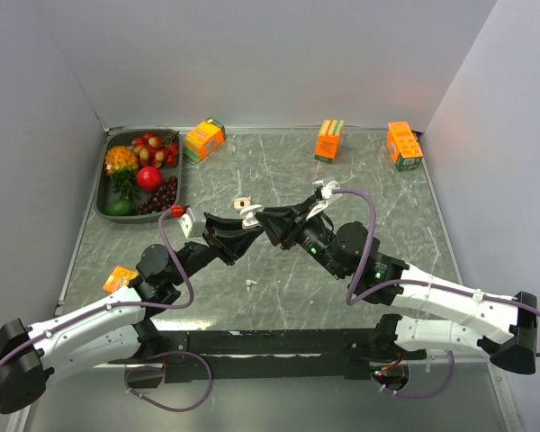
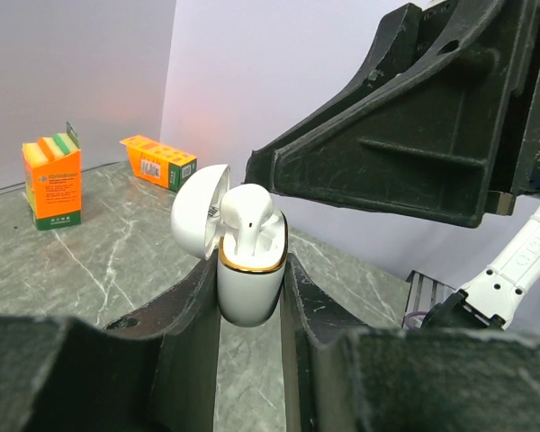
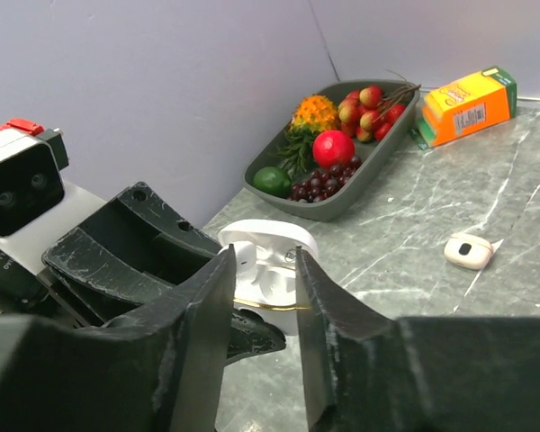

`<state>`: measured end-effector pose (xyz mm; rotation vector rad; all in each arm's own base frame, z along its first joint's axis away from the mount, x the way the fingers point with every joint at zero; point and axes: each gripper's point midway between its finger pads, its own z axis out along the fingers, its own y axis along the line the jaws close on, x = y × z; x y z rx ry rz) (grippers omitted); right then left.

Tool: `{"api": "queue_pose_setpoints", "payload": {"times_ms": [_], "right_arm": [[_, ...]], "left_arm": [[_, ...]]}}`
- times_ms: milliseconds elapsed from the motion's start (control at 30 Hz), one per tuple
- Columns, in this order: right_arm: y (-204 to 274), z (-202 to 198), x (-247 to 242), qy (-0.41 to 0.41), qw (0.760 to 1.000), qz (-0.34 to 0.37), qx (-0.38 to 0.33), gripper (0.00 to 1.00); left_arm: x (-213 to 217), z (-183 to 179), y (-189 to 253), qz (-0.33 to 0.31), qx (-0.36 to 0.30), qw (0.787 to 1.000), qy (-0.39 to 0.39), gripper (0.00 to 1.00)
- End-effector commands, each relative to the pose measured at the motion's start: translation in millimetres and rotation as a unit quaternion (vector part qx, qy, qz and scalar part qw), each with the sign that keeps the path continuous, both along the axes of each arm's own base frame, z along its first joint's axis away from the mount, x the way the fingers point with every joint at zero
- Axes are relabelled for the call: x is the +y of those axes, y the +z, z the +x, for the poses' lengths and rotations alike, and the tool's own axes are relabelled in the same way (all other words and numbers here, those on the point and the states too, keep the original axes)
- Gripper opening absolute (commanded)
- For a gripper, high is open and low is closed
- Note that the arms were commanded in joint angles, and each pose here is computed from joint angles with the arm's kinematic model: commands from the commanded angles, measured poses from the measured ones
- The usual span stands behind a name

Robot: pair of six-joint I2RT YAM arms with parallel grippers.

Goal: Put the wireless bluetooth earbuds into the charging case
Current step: Place the earbud in the charging case.

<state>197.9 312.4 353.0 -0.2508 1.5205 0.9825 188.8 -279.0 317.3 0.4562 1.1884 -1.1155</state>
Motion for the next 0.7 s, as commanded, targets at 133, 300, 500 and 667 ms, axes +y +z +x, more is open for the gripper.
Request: {"api": "queue_pose_setpoints", "payload": {"times_ms": [133, 300, 500, 667], "right_arm": [[36.7, -4.8, -3.1, 0.004, 1.000, 0.014, -0.021, 0.12], [37.9, -6.6, 1.9, 0.016, 1.000, 0.011, -0.024, 0.06], [32.9, -8.8, 11.6, 0.033, 0.999, -0.004, -0.015, 0.01], [27.3, -10.0, 15.8, 0.040, 0.999, -0.015, -0.008, 0.00]], "left_arm": [[5.5, -5.2, 20.1, -0.023, -0.030, 0.999, 0.003, 0.01], [3.6, -6.5, 21.3, -0.021, -0.032, 0.999, -0.001, 0.01], [3.3, -6.5, 20.5, -0.019, -0.033, 0.999, 0.000, 0.01], [2.9, -7.4, 20.9, -0.018, -0.035, 0.999, -0.002, 0.01]]}}
